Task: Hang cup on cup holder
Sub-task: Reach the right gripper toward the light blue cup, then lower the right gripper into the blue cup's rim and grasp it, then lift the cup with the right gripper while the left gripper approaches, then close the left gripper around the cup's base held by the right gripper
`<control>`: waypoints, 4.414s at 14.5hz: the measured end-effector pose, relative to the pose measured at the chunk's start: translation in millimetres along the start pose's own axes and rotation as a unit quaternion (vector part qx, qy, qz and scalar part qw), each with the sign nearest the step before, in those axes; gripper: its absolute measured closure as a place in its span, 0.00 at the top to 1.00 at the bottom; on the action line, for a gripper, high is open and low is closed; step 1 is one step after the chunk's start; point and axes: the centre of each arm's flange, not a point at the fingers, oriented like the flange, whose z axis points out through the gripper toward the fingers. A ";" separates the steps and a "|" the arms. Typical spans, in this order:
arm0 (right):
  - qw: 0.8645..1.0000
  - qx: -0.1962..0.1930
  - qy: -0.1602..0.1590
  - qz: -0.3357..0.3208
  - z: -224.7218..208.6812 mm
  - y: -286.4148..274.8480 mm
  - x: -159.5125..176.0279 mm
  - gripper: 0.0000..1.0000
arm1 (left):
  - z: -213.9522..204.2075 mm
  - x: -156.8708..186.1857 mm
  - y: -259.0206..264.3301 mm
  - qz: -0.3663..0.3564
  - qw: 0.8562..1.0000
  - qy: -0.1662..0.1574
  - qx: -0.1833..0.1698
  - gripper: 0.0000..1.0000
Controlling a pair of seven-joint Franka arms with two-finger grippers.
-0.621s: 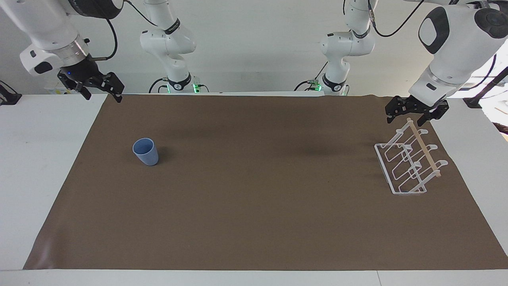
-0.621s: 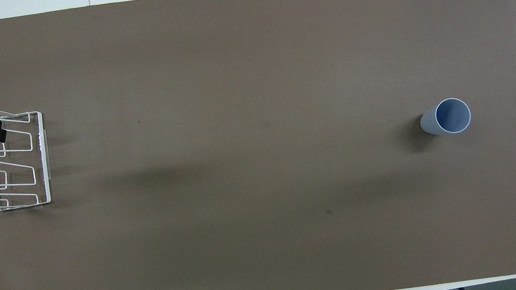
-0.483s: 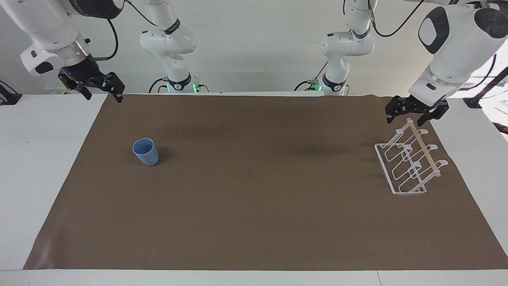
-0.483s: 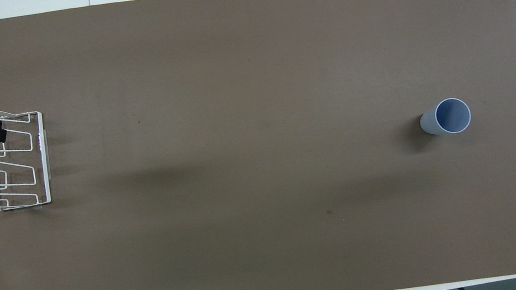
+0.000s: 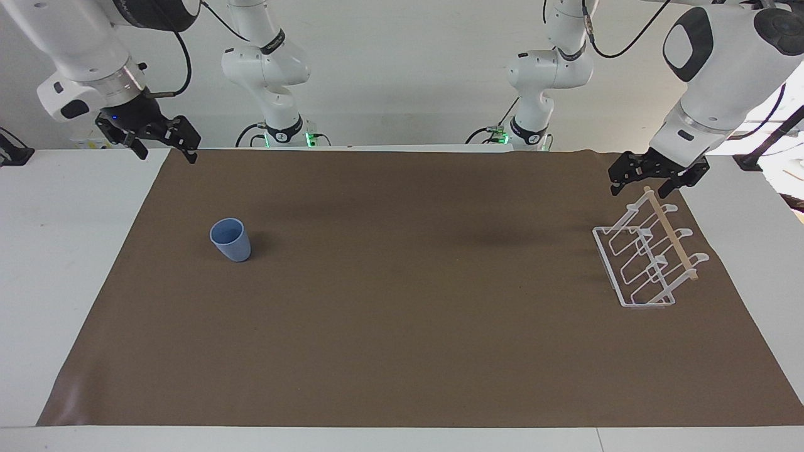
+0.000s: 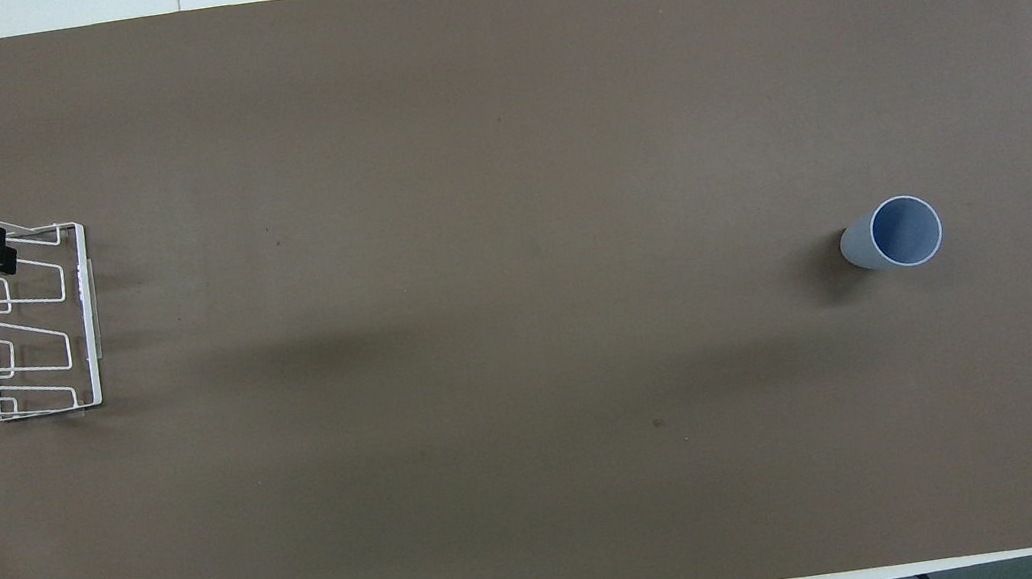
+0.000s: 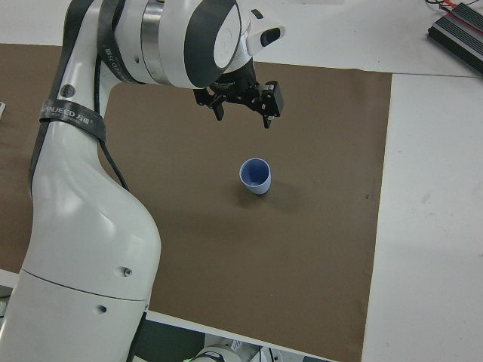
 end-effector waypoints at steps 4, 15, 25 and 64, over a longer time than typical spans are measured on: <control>0.999 0.000 0.020 -0.046 88.5 1.9 13.1 1.00 | 9.8 1.8 0.9 -0.045 0.999 -0.001 0.000 1.00; 0.992 0.025 -0.017 -0.121 233.4 19.9 14.3 0.85 | 11.1 1.4 -4.5 -0.056 0.998 -0.002 0.000 1.00; 0.986 0.039 -0.029 -0.160 274.1 28.1 9.7 0.27 | 20.6 -5.9 -9.1 -0.062 0.998 -0.021 0.000 1.00; 0.885 0.461 -0.044 0.045 147.0 -417.7 -69.4 0.05 | 73.7 -55.7 200.2 -0.655 0.700 -0.211 -0.190 1.00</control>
